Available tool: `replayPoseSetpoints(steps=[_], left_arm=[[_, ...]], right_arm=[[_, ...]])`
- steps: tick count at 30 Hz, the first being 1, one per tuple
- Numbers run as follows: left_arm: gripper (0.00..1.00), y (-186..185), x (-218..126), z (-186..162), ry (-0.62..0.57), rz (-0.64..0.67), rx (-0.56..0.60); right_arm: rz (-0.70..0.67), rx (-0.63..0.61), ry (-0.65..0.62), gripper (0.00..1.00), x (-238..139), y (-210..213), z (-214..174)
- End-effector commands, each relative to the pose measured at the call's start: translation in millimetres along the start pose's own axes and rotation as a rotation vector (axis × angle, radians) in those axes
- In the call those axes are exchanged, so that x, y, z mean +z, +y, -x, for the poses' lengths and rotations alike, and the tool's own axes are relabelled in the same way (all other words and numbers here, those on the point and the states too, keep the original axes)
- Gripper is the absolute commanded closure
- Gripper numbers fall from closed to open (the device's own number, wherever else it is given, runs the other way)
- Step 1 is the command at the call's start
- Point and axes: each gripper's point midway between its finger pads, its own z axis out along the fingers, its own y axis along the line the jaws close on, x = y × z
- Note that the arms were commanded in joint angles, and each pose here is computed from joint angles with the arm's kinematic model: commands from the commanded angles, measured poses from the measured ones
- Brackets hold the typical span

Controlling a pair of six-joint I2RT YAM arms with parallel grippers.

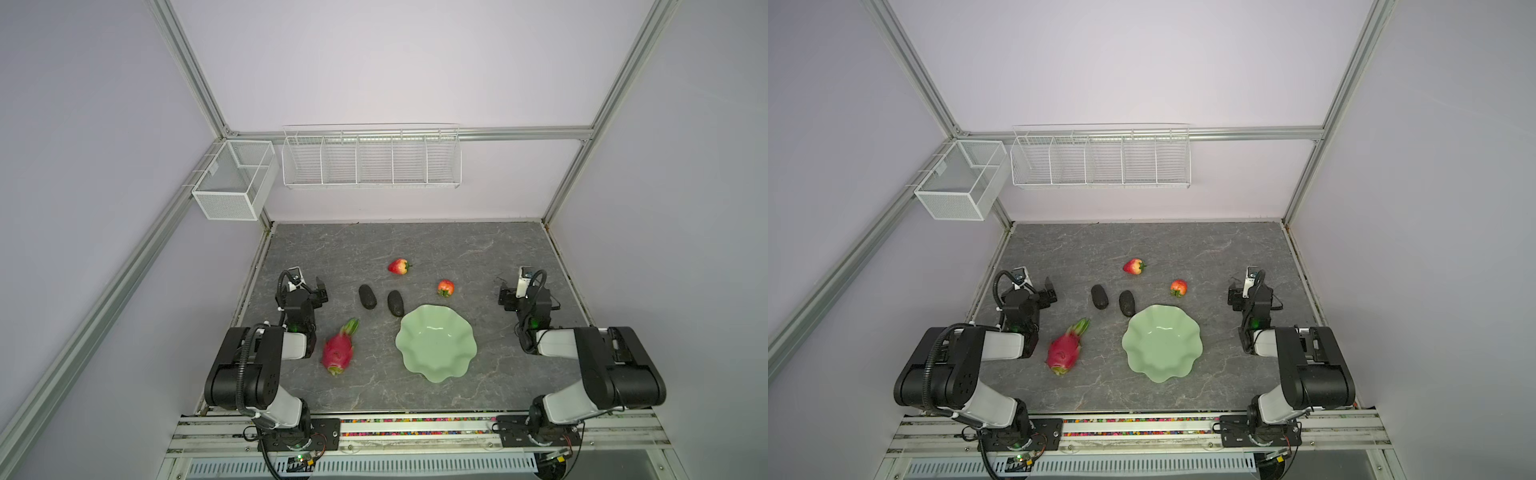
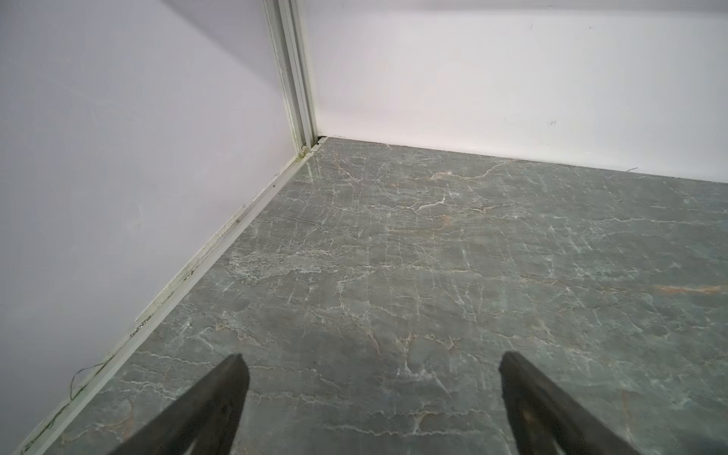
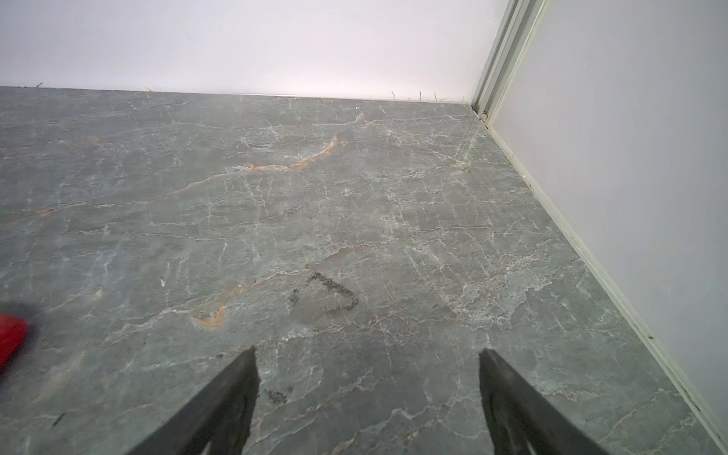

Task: Place and organize the fake fruits in the fruit bowl
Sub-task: 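Move left gripper over the pink dragon fruit while right gripper moves over bowl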

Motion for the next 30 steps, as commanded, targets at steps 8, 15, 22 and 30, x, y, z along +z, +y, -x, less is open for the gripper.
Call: replayPoseSetpoints(steps=[8,15,22,30], left_arm=[[0.00,0.4,1.3,6.2,-0.015,-0.004,0.002],[0.00,0.8,2.6,6.1,-0.010,-0.008,-0.003],[0.01,5.7,-2.2,18.1,-0.033,0.035,-0.009],[0.02,-4.0,-68.0,102.4,0.155,0.074,-0.124]], right_arm=[[-0.003,0.009,-0.016,0.12,0.4,-1.0,3.8],[-0.004,0.010,-0.016,0.12,0.7,-1.4,3.7],[-0.070,0.022,-0.058,0.12,-9.8,-11.3,14.2],[0.151,-0.003,0.000,0.12,-71.5,53.3,102.7]])
